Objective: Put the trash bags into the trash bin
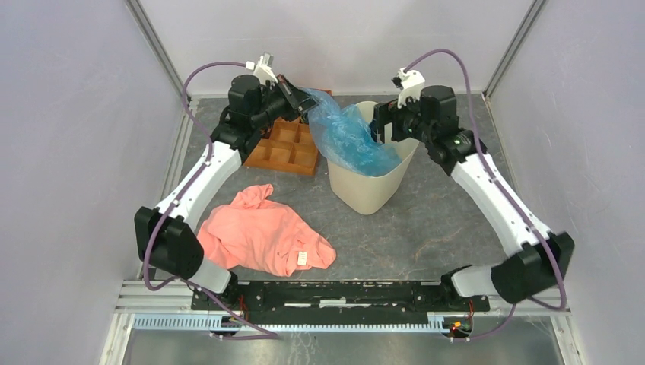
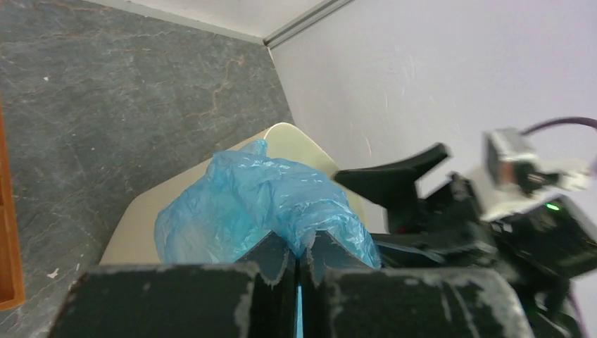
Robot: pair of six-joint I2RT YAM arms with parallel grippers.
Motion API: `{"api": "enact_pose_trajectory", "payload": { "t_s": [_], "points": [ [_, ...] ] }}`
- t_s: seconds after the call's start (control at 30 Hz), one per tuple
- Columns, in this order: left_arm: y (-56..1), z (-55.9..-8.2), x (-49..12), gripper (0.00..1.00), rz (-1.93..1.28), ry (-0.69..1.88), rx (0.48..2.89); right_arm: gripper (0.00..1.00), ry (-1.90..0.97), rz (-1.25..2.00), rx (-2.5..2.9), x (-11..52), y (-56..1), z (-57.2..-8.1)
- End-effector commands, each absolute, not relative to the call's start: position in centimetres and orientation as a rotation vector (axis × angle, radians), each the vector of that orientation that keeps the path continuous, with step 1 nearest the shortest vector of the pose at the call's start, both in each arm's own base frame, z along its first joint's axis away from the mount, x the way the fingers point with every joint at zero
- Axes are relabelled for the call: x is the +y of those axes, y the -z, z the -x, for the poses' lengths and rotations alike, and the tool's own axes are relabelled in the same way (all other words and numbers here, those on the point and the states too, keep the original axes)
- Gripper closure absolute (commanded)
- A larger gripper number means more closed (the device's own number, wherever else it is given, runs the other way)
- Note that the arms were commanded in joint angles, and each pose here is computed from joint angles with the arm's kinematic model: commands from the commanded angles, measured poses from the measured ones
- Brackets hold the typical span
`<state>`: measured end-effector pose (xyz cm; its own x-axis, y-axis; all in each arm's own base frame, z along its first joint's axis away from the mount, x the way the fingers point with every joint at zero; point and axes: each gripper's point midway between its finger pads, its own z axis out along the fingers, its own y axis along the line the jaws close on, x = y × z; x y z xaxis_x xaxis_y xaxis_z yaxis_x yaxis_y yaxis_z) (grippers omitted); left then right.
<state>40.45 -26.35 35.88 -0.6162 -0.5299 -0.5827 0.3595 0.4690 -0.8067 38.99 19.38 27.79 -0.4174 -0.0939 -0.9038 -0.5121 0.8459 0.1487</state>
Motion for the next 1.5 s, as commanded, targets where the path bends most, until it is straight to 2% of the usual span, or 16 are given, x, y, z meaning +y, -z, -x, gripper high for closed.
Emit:
{"api": "enact_pose_trajectory", "payload": {
  "t_s": [0.0, 0.13, 0.27, 0.37, 0.5, 0.6, 0.63, 0.73, 0.8, 0.97, 1.07, 1.17, 1.3, 1.47],
  "points": [
    [-38.9, -40.5, -25.0, 0.98, 0.055, 1.181, 1.74, 0.02, -0.276, 0.42, 1.853, 15.5, -33.9, -37.6],
    [-38.8, -39.6, -24.5, 0.98, 0.015, 1.144, 1.753, 0.02, -0.038, 0.293, 1.834, 10.7, -36.1, -36.7],
    [-39.7, -39.0, -24.5, 0.98, -0.044, 1.139, 1.726, 0.02, -0.067, 0.261, 1.756, 10.0, -38.8, -34.6],
    [-43.5, -36.9, -25.9, 0.98, -0.183, 1.271, 1.565, 0.02, -0.253, 0.318, 1.64, 12.4, -41.8, -32.6],
    [-47.6, -34.8, -28.4, 0.98, -0.287, 1.472, 1.378, 0.02, -0.729, 0.508, 1.515, 19.7, -42.1, -29.4],
    [-48.6, -35.6, -30.3, 0.98, -0.235, 1.547, 1.354, 0.16, -0.978, 0.664, 1.434, 23.8, -41.2, -26.5],
    [-49.3, -35.9, -31.1, 0.98, -0.234, 1.566, 1.348, 0.18, -0.998, 0.704, 1.427, 24.8, -40.6, -25.6],
    [-49.7, -36.6, -33.6, 0.98, -0.241, 1.622, 1.365, 0.18, -0.898, 0.734, 1.449, 25.5, -38.4, -25.4],
    [-49.7, -36.9, -34.7, 0.98, -0.24, 1.652, 1.366, 0.2, -0.752, 0.648, 1.515, 24.0, -36.3, -27.8],
    [-48.4, -37.4, -36.0, 0.98, -0.231, 1.694, 1.387, 0.4, -0.126, 0.271, 1.676, 14.9, -31.6, -34.9],
    [-46.3, -39.0, -35.1, 0.98, -0.185, 1.59, 1.439, 0.47, 0.012, 0.262, 1.643, 13.7, -30.6, -36.5],
    [-43.5, -41.0, -34.6, 0.98, -0.148, 1.51, 1.525, 0.46, -0.073, 0.35, 1.686, 16.4, -27.9, -37.6],
    [-41.7, -41.1, -33.3, 0.98, -0.155, 1.504, 1.558, 0.37, -0.294, 0.447, 1.777, 20.0, -26.4, -36.0],
    [-41.8, -39.0, -31.5, 0.98, -0.253, 1.391, 1.559, 0.2, -0.319, 0.483, 1.724, 18.7, -31.5, -32.8]
  ]
}}
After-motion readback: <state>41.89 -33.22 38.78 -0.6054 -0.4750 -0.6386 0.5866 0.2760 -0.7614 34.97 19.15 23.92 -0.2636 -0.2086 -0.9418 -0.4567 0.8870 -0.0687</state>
